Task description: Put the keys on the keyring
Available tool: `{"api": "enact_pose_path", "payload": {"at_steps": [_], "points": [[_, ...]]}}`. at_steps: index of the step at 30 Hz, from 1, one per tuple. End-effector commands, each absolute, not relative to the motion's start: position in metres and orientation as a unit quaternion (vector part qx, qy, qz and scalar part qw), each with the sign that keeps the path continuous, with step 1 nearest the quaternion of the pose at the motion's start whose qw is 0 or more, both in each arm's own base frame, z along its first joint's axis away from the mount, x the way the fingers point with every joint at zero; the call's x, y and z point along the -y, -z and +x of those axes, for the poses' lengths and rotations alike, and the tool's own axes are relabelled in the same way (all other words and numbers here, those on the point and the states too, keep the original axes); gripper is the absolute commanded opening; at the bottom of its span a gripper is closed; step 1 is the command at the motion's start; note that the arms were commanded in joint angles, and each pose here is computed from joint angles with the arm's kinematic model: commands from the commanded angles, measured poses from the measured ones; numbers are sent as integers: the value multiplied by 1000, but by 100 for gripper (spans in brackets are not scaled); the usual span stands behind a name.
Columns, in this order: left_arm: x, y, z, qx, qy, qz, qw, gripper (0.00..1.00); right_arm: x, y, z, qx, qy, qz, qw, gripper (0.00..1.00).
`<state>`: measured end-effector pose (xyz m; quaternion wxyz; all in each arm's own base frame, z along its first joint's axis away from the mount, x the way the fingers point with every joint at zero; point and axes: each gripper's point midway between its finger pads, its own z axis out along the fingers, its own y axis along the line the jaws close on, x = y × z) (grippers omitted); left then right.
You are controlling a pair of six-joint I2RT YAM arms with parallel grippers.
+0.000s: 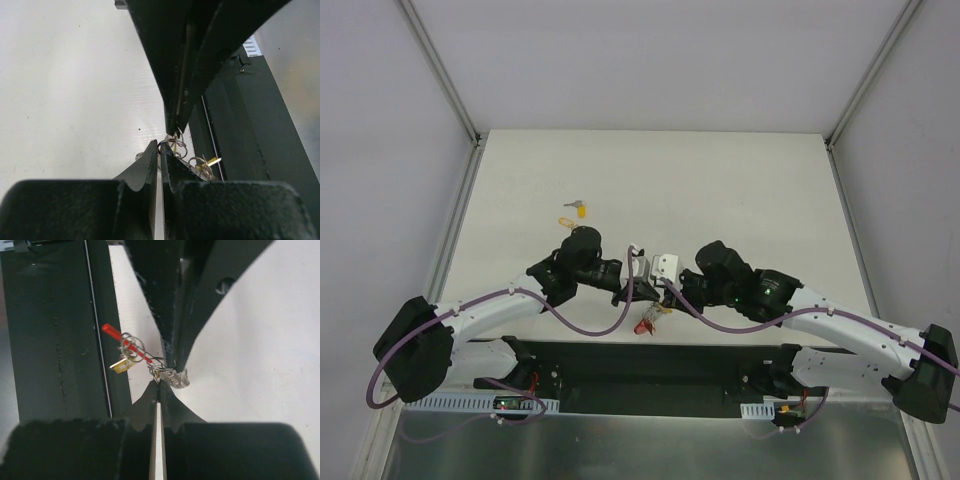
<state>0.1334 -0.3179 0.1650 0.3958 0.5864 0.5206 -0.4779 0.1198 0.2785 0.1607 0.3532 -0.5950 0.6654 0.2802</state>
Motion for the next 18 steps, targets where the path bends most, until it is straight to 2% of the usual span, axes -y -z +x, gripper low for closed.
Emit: {"api": "enact_pose_path", "payload": {"at_steps": [1, 11, 13, 18], "points": [[326, -188, 140, -479, 482, 601, 420, 1, -306, -204, 113, -616, -332, -596, 393, 1], [321, -192, 131, -465, 488, 605, 423, 4, -304, -188, 133, -670, -296, -554, 396, 1], [319, -192, 129, -465, 489, 605, 423, 0, -302, -186, 137, -678, -286, -549, 397, 1], [317, -193, 125, -461, 494, 604, 423, 0, -295, -177, 141, -696, -266, -541, 390, 1]]}}
